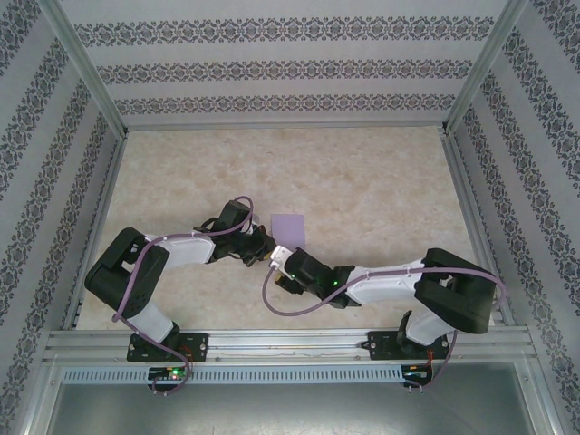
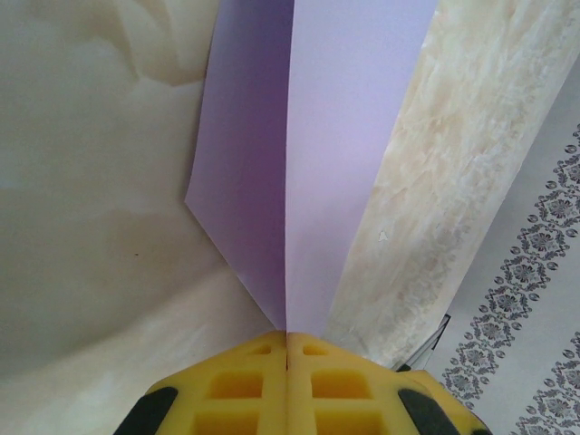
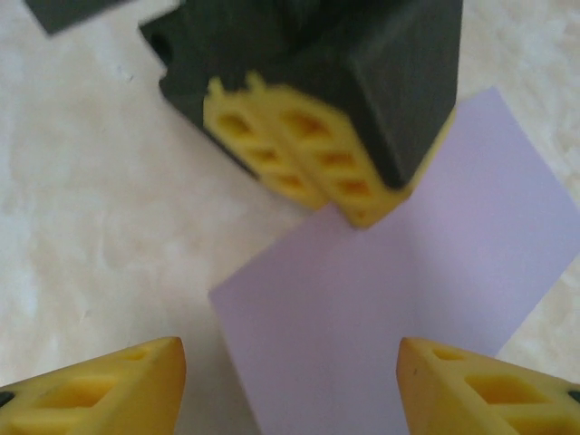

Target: Fold a paper plane with a square sheet of paper (fold left side to right side)

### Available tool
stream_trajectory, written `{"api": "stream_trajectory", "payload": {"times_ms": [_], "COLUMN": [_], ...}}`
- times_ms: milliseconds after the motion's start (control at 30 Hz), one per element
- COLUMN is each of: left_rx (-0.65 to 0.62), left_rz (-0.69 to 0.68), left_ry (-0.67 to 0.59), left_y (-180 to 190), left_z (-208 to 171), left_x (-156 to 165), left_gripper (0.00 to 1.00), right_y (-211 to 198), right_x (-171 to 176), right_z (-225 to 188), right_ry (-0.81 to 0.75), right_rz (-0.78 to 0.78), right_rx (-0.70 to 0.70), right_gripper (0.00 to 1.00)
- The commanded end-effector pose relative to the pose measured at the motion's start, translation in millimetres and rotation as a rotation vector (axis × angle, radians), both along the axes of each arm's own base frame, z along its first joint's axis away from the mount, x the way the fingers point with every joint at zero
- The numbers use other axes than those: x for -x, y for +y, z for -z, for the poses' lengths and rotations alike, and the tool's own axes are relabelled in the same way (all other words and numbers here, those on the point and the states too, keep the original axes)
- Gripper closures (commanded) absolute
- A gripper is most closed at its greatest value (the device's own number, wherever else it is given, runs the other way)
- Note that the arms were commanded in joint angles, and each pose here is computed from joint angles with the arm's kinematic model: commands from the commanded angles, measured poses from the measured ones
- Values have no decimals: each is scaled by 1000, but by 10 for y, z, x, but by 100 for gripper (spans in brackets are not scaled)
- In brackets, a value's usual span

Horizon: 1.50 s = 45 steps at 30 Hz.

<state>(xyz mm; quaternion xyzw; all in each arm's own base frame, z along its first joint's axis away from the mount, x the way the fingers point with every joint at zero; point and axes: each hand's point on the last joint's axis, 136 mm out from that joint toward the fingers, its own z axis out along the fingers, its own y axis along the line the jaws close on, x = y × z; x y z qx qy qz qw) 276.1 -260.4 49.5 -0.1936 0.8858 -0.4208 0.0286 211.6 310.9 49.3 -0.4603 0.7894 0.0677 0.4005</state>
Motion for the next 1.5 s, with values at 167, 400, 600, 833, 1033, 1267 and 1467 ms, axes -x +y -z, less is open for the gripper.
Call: {"api": "stream_trajectory", "payload": {"times_ms": [167, 400, 600, 833, 1033, 1267, 1467], "left_rx": [5, -46, -116, -202, -213, -194, -258], "left_rz": [3, 15, 39, 110, 246, 360, 413], "left_ry": [-9, -34, -88, -173, -206, -185, -145], "left_y": [2, 59, 204, 411, 224, -69, -92], "left_z": [-43, -80, -275, -511, -466, -154, 164], "left_x": [23, 13, -43, -159, -357, -555, -619], "left_gripper": [100, 90, 74, 73, 94, 95, 97], "right_y": [156, 134, 98, 103, 138, 186, 198], "right_x": [-96, -43, 45, 93, 108, 76, 72], "right_z": [-119, -84, -23, -57, 0, 52, 102], "right_ry": [-47, 4, 140, 331, 439, 524, 569], "right_rz": [1, 8, 24, 51, 60, 75, 83], "right_rx": [-16, -40, -134, -317, -407, -476, -498], "right_gripper": [54, 92, 100, 100, 100, 100, 100]}}
